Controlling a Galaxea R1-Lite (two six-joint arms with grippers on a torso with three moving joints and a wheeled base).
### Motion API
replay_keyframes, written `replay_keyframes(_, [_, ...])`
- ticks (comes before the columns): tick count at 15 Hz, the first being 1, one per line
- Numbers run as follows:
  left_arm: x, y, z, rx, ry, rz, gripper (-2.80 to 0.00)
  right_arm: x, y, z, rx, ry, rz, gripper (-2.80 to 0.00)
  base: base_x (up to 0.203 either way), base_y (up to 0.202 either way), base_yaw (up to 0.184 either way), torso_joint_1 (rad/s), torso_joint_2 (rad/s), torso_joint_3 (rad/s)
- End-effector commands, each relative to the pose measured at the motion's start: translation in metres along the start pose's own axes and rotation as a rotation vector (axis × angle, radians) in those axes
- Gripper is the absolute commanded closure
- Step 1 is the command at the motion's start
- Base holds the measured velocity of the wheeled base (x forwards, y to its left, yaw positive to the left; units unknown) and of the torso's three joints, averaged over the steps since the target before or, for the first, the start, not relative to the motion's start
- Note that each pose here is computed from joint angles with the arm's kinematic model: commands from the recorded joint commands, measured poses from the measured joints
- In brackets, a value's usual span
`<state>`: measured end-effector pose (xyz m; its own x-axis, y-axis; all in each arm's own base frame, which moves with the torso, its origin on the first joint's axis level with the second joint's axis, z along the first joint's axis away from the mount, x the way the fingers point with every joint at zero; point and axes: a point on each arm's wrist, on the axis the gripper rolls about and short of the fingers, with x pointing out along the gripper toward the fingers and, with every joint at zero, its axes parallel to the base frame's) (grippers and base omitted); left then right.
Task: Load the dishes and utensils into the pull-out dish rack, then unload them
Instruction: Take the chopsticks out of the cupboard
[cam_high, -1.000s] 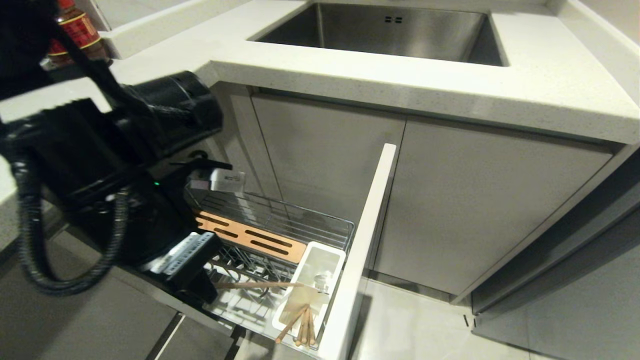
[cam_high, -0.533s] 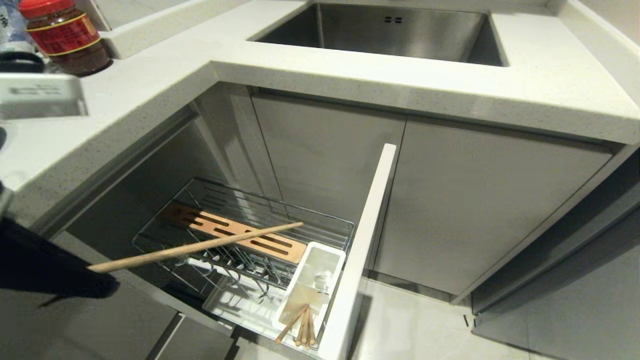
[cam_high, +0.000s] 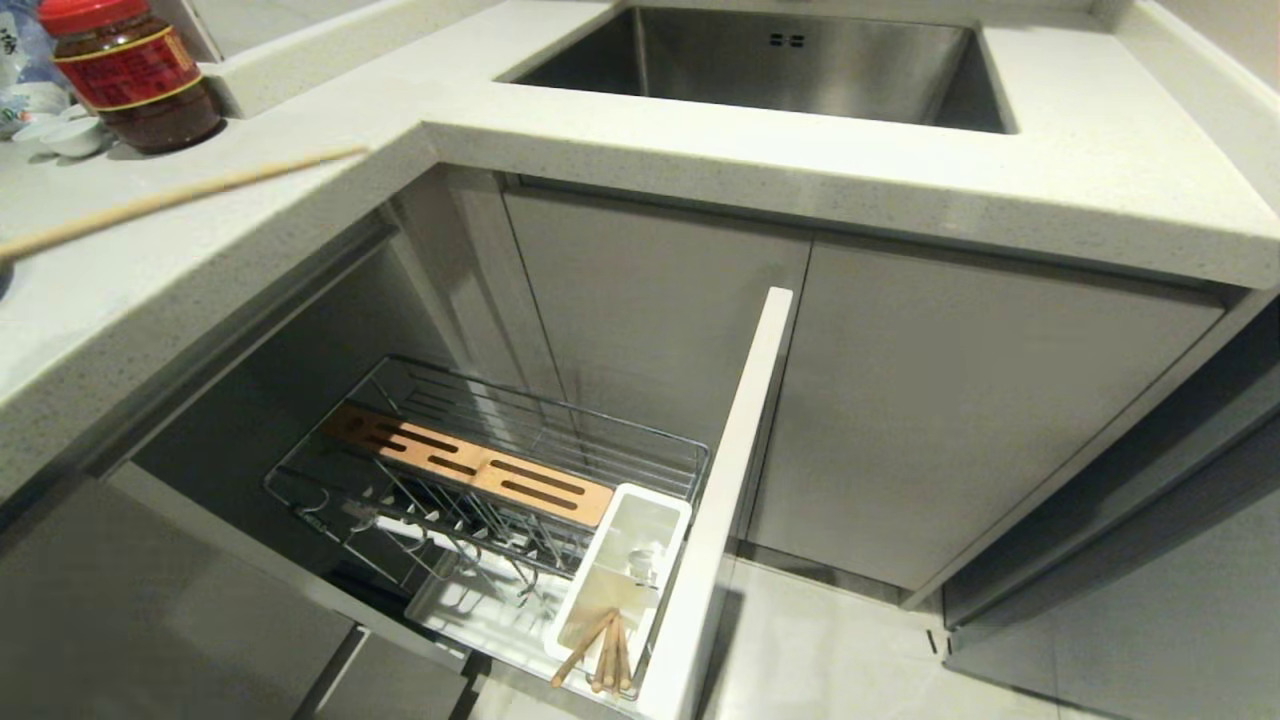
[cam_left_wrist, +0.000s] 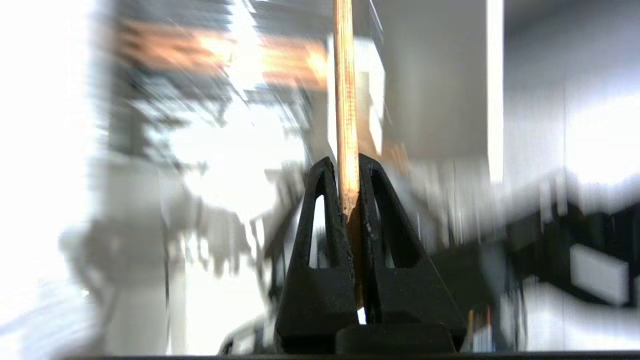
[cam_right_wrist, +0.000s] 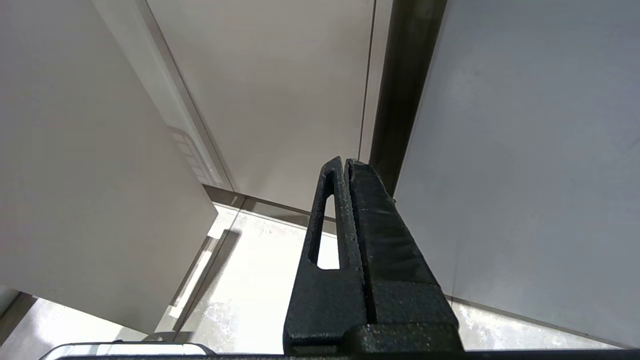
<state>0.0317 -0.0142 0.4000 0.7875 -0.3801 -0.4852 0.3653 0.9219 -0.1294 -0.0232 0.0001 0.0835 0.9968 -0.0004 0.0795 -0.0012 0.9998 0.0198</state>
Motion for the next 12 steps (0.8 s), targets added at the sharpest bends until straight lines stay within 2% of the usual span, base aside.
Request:
replay_keyframes(1, [-0.025, 0.001, 0.000, -0.096, -0.198, 0.147, 0.00, 0.001, 0.000, -0.007, 0.000, 0.024, 0.000, 0.00, 0.000, 0.000, 0.000, 0.000, 0.00, 0.000])
replay_keyframes(3, [-0.036, -0.001, 0.003, -0.165, -0.328, 0.288, 0.00, 0.001, 0.000, -0.007, 0.000, 0.024, 0.000, 0.00, 0.000, 0.000, 0.000, 0.000, 0.00, 0.000])
replay_keyframes(6, [-0.046, -0.004, 0.001, -0.256, -0.432, 0.565, 0.00, 0.001, 0.000, -0.007, 0.000, 0.025, 0.000, 0.00, 0.000, 0.000, 0.000, 0.000, 0.00, 0.000])
replay_keyframes(9, [-0.047, -0.006, -0.006, -0.336, -0.455, 0.830, 0.00, 0.001, 0.000, -0.007, 0.000, 0.024, 0.000, 0.00, 0.000, 0.000, 0.000, 0.000, 0.00, 0.000])
replay_keyframes(12, [-0.031, 0.002, -0.024, -0.450, -0.354, 1.008, 0.00, 0.001, 0.000, -0.007, 0.000, 0.024, 0.000, 0.00, 0.000, 0.000, 0.000, 0.000, 0.00, 0.000])
